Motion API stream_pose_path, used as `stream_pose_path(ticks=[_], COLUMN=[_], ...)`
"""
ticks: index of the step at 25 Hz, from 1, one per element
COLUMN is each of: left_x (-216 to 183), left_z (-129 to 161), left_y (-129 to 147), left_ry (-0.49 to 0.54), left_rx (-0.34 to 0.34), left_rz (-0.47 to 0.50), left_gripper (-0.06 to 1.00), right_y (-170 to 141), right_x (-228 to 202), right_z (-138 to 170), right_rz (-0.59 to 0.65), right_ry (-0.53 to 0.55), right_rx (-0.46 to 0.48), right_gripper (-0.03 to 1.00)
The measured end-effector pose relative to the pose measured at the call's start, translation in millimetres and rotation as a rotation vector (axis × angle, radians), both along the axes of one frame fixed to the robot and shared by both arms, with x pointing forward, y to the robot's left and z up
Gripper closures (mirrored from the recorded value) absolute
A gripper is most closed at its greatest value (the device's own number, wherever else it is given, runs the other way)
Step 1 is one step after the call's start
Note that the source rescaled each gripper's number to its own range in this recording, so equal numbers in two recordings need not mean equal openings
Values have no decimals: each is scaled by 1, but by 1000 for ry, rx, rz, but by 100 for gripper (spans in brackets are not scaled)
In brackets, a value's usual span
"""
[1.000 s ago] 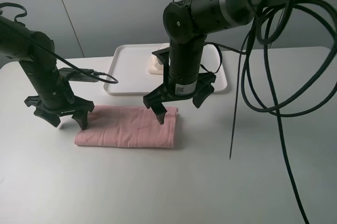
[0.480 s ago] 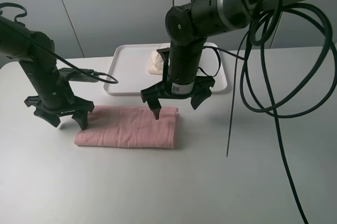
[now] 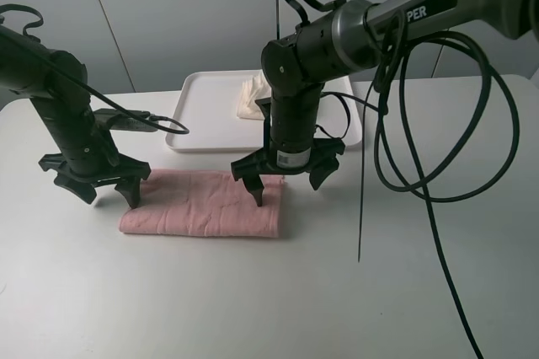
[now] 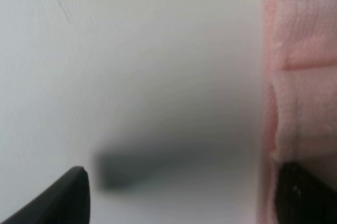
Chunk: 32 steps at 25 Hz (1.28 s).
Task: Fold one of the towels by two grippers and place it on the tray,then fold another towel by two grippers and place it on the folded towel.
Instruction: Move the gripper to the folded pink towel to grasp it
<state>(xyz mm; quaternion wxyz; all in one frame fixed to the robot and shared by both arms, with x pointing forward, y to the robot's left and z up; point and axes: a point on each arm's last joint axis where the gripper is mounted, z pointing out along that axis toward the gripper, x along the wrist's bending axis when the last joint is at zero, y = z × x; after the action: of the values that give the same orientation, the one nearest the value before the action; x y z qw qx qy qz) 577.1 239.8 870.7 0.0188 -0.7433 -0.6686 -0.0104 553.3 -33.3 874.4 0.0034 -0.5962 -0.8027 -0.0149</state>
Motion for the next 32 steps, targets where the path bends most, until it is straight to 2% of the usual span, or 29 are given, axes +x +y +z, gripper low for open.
stream_pose_path(ticks=[10,12,19,26,28,31,32], left_x=[0,0,0,0,0,0,0], left_z=[0,0,0,-1,-1,-1,-1], left_y=[0,0,0,0,0,0,0], left_ry=[0,0,0,1,1,1,1], left_rx=[0,0,0,0,0,0,0], left_rz=[0,0,0,0,0,0,0], left_gripper=[2,2,2,2,2,2,2], right_y=[2,3,11,16,17,18,19], right_x=[-1,-1,-6,-6,-6,-6,-7], right_z=[-14,-13,-15,-19,-19,-20,-22], right_rz=[-13,-11,-2,8,8,-4,-8], right_ry=[31,28,33,66,69,76,82], right_rx=[-4,-2,38,67,71,89,98], right_gripper=[2,6,36,39,42,62,73])
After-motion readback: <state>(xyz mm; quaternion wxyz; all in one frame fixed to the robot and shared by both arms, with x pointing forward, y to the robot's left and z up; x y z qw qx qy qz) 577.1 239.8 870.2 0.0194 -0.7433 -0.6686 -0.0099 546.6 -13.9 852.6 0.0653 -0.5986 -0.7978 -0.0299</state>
